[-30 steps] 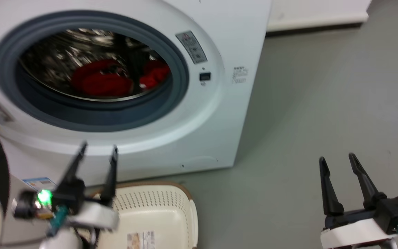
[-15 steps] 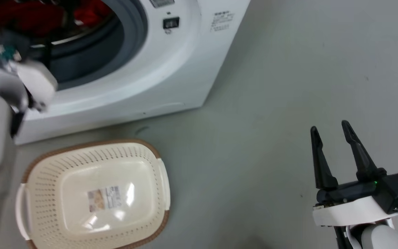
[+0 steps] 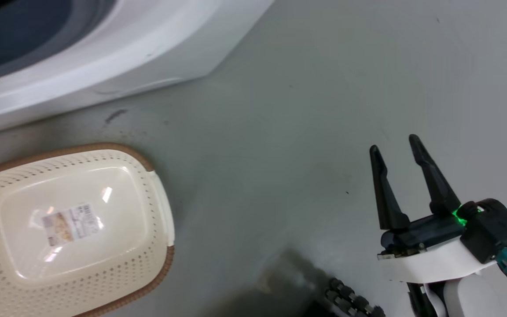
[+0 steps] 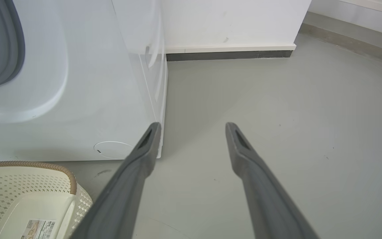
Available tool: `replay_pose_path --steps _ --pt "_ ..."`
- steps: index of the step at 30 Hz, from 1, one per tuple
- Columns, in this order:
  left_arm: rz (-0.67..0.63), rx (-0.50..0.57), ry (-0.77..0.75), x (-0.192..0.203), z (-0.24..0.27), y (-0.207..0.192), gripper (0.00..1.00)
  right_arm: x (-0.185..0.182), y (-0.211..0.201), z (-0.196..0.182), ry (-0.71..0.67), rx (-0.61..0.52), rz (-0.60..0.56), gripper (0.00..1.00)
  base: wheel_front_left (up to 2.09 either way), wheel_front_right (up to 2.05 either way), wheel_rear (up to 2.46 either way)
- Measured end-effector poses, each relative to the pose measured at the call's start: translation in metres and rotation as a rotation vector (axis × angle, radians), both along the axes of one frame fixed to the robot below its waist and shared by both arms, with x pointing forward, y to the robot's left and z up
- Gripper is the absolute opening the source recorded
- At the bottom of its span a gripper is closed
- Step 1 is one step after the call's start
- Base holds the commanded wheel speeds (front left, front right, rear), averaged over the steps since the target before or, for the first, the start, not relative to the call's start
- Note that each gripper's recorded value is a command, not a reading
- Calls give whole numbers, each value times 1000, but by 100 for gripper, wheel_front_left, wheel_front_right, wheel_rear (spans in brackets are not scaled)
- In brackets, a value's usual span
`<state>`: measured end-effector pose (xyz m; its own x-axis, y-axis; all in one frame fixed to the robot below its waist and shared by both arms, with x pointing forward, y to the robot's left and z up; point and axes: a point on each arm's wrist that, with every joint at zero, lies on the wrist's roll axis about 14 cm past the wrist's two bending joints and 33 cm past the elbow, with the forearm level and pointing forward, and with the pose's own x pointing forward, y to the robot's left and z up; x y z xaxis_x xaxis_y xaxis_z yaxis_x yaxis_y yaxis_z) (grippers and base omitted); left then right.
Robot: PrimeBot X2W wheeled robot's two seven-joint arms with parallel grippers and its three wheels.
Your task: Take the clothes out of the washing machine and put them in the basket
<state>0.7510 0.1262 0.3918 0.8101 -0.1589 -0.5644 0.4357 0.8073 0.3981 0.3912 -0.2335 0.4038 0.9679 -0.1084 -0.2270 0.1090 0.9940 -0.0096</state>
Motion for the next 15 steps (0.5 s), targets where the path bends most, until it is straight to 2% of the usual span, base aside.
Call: replay_pose_path --steps 3,9,15 --pt "29 12 62 12 -13 0 100 -1 1 -10 31 9 -3 100 0 0 0" --pt "98 115 164 24 -45 27 100 -3 3 -18 63 21 -9 100 0 0 0" --pt "121 108 277 17 -83 32 100 -7 -2 -23 85 12 -29 100 0 0 0"
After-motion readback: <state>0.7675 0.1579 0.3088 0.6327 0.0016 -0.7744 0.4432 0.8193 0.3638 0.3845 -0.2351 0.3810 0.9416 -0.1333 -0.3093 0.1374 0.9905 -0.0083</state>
